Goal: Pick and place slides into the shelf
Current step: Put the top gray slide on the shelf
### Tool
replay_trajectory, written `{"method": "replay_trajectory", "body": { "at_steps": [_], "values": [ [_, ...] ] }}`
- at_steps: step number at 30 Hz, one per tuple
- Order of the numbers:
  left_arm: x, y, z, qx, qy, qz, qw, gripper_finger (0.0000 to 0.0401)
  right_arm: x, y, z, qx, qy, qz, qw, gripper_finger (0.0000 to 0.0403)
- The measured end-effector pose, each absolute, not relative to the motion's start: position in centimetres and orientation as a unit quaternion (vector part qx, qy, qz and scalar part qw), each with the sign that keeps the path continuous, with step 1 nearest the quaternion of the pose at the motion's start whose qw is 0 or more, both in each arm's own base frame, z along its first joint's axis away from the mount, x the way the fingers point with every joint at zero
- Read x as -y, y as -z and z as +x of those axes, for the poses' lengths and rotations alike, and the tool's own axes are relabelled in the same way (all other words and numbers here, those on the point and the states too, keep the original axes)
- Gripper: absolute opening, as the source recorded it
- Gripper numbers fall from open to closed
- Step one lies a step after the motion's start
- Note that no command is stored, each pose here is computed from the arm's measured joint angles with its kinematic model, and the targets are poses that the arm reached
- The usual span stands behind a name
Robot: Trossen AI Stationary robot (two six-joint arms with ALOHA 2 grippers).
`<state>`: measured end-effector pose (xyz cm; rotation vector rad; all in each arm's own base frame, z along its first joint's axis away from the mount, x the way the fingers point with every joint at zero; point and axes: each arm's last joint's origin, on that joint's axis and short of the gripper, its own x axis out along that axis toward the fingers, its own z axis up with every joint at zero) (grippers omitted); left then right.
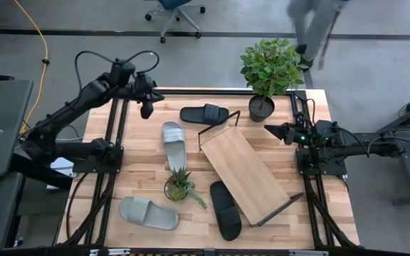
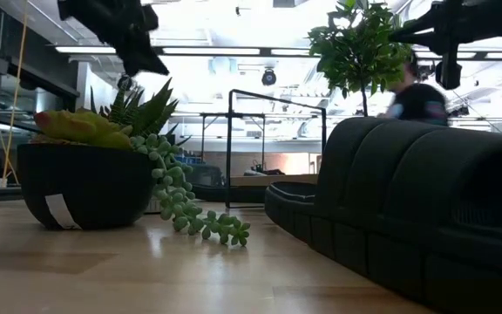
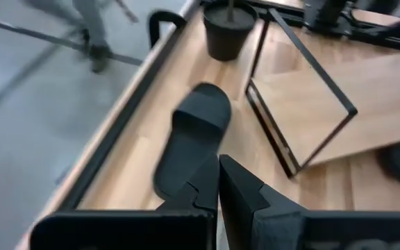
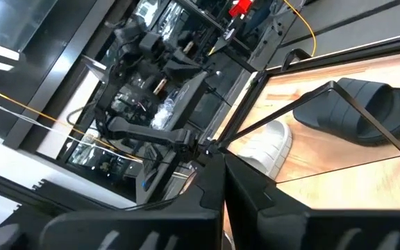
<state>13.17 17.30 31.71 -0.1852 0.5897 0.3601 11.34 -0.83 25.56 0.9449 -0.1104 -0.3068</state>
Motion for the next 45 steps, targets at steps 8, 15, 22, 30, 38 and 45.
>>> {"method": "replay_trajectory", "body": {
  "at_steps": [8,15,22,30,38,45],
  "values": [
    [-19.9,-27.0,14.4,-0.337,-0.115,-0.186,0.916,0.0001,0.8,-25.3,11.3,0.042,0.153,0.451,0.878,0.0000],
    [-20.8,-24.4,15.0,-0.366,-0.089,-0.234,0.896,0.0001,0.8,-25.3,11.3,0.038,0.146,0.449,0.881,0.0000],
    [-20.9,-22.9,16.0,-0.367,-0.027,-0.257,0.893,0.0064,0.8,-25.3,11.3,0.034,0.142,0.440,0.886,0.0000],
    [-20.6,-21.9,17.1,-0.386,-0.004,-0.252,0.887,0.0153,0.8,-25.2,11.5,0.029,0.144,0.440,0.886,0.0000],
    [-19.9,-19.9,18.4,-0.438,0.035,-0.238,0.866,0.0174,0.7,-24.7,12.3,0.002,0.152,0.436,0.887,0.0000],
    [-20.2,-17.7,18.8,-0.487,0.027,-0.256,0.834,0.0177,0.6,-24.1,13.1,-0.031,0.146,0.448,0.882,0.0000]
  ]
}}
